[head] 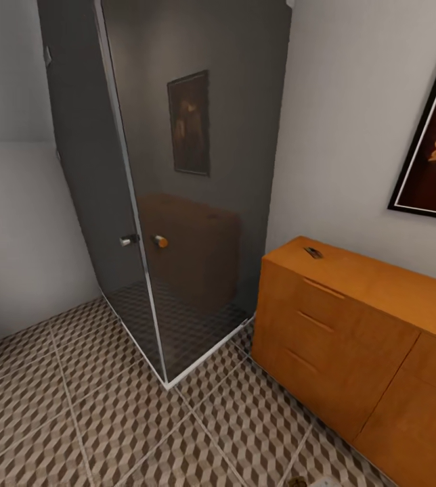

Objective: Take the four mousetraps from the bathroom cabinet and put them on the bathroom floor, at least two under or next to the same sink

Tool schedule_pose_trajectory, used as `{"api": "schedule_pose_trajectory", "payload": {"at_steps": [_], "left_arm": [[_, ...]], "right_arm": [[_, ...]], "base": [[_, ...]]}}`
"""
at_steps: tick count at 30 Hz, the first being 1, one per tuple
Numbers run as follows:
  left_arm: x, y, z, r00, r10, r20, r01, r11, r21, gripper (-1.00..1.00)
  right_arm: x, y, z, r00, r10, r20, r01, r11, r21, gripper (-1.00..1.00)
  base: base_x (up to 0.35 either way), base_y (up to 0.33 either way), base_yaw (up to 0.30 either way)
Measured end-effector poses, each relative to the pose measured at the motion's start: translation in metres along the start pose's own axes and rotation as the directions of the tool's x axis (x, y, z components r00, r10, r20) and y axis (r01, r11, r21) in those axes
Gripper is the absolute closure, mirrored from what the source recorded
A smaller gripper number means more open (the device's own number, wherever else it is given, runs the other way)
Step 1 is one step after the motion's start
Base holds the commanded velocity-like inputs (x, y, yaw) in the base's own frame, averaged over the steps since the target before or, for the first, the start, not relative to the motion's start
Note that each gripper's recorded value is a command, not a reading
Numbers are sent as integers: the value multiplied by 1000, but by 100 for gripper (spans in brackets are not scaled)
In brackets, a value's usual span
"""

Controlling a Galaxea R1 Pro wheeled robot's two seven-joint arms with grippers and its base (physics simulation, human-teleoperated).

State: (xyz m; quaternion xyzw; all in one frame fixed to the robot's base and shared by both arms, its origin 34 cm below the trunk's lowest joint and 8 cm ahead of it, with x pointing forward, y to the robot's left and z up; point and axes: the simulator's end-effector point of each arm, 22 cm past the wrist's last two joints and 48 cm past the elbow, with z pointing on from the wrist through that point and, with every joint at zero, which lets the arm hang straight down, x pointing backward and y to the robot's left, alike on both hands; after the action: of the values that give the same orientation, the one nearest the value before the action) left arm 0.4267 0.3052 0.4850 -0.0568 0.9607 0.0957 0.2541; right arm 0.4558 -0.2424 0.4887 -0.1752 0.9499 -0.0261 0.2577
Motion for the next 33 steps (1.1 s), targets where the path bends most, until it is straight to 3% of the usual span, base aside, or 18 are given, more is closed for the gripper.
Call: {"api": "schedule_pose_trajectory", "payload": {"at_steps": [33], "left_arm": [[10,-2,2,1000,5,-23,-5,1000,2,100]], "right_arm": [[11,3,2,1000,-4,-22,4,1000,-7,100]], "base": [[0,0,268]]}}
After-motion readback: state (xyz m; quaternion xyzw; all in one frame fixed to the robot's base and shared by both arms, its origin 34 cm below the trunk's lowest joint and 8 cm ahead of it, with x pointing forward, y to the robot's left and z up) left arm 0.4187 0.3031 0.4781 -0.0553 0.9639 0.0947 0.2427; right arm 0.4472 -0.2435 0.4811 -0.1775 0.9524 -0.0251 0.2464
